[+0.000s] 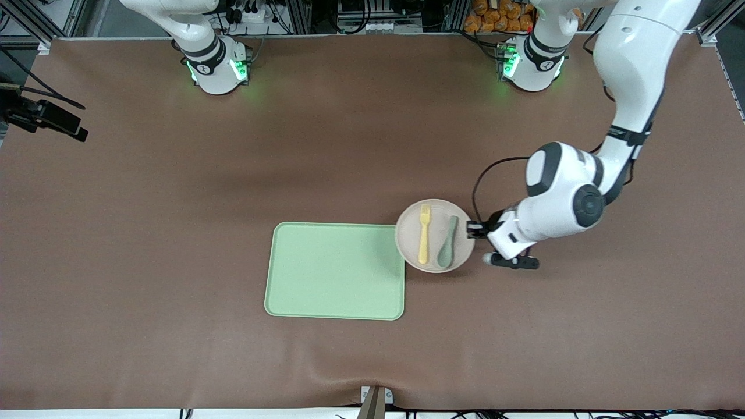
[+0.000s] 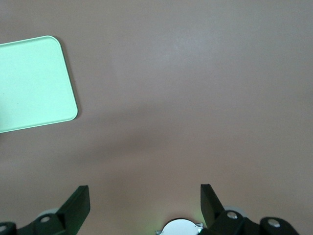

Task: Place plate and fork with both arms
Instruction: 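Slide the plate with the left gripper onto the green mat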

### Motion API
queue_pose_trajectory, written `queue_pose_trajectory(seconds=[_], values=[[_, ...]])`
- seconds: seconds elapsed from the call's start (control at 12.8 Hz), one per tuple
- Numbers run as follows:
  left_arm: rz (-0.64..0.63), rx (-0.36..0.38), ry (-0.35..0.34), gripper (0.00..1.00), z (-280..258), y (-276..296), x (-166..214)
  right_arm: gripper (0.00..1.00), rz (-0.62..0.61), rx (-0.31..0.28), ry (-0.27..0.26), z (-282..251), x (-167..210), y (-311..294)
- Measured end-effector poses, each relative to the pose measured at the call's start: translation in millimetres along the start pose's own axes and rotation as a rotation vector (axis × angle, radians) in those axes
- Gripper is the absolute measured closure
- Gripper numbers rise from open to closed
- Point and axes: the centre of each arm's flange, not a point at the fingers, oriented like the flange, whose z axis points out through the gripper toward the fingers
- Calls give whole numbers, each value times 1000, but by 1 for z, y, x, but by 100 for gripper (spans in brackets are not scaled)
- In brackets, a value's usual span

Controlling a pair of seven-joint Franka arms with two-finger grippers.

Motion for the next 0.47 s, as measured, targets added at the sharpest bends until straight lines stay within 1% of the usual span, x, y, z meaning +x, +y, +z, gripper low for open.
queue_pose_trajectory(seconds=[0.16,0.47], values=[[-46,-20,-4,95,15,36,4,0,1,0,-1,0,0,0],[-110,-44,-32,95,54,87,6,0,0,0,-2,0,0,0]])
